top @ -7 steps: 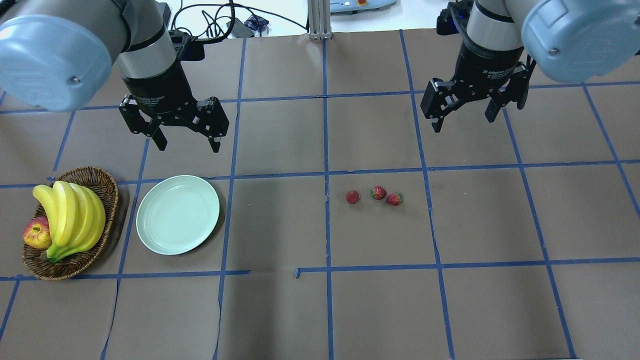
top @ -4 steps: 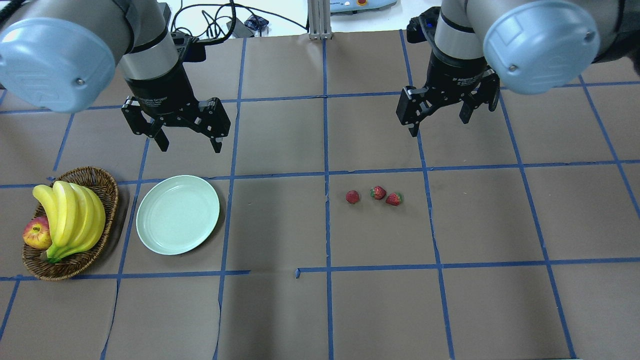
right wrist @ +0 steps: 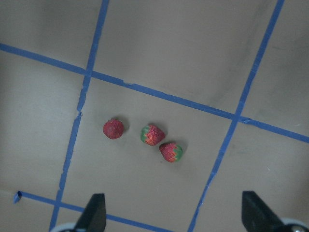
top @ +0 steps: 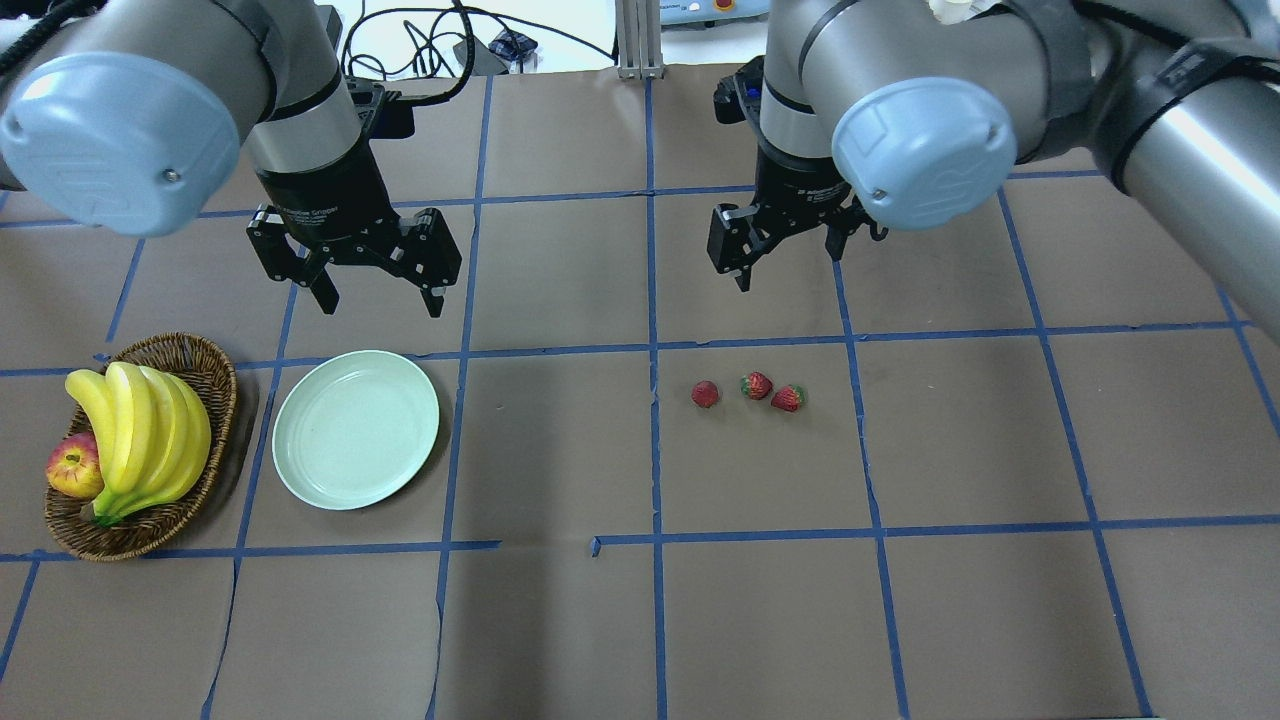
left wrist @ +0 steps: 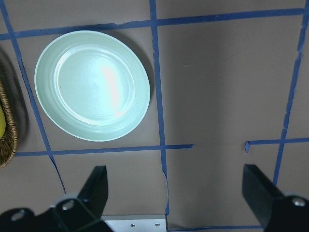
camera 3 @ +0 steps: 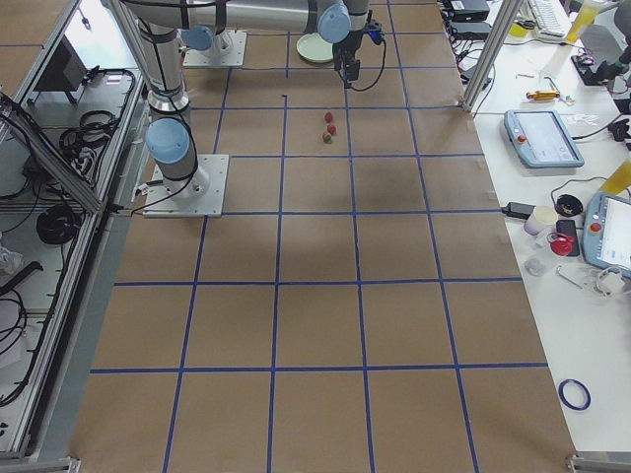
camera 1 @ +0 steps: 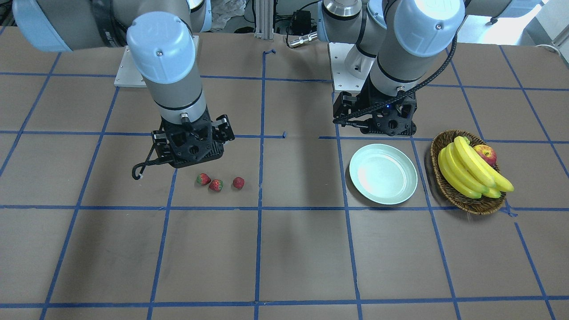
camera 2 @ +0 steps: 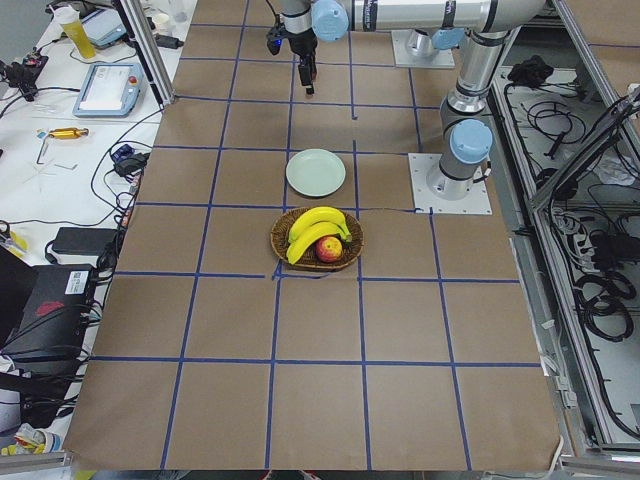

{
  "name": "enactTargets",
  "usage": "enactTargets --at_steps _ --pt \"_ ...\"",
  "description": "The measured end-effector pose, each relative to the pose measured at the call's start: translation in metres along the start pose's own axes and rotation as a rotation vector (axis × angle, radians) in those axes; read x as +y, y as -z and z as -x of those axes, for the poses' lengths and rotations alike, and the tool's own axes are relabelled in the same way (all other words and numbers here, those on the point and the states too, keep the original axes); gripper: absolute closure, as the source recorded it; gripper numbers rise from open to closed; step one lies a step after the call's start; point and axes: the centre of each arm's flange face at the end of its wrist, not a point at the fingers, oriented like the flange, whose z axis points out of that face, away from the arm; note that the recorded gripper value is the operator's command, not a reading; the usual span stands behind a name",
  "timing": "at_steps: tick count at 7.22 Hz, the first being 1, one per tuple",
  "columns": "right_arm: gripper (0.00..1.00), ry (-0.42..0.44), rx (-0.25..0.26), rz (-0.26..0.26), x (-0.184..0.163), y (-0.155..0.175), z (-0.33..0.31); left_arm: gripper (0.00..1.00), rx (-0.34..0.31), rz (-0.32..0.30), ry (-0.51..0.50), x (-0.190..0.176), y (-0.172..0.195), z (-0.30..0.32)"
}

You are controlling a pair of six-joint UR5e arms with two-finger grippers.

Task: Collect all strawberries into plate
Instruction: 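Move the right gripper over the group of three strawberries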

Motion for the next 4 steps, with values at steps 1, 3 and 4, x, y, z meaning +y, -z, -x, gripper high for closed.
enactTargets --at_steps 1,3,4 --pt "0.06 -0.002 -0.018 -0.012 -0.013 -0.021 0.019 0.00 0.002 0.001 0.000 0.000 -0.001 0.000" --pt "0.07 0.005 -0.030 0.006 -0.028 -0.057 0.043 0.00 0.004 0.006 0.001 -0.002 -0.004 0.000" --pt "0.10 0.011 -0.031 0.020 -0.033 -0.072 0.047 0.00 0.004 0.013 0.002 -0.004 -0.007 -0.001"
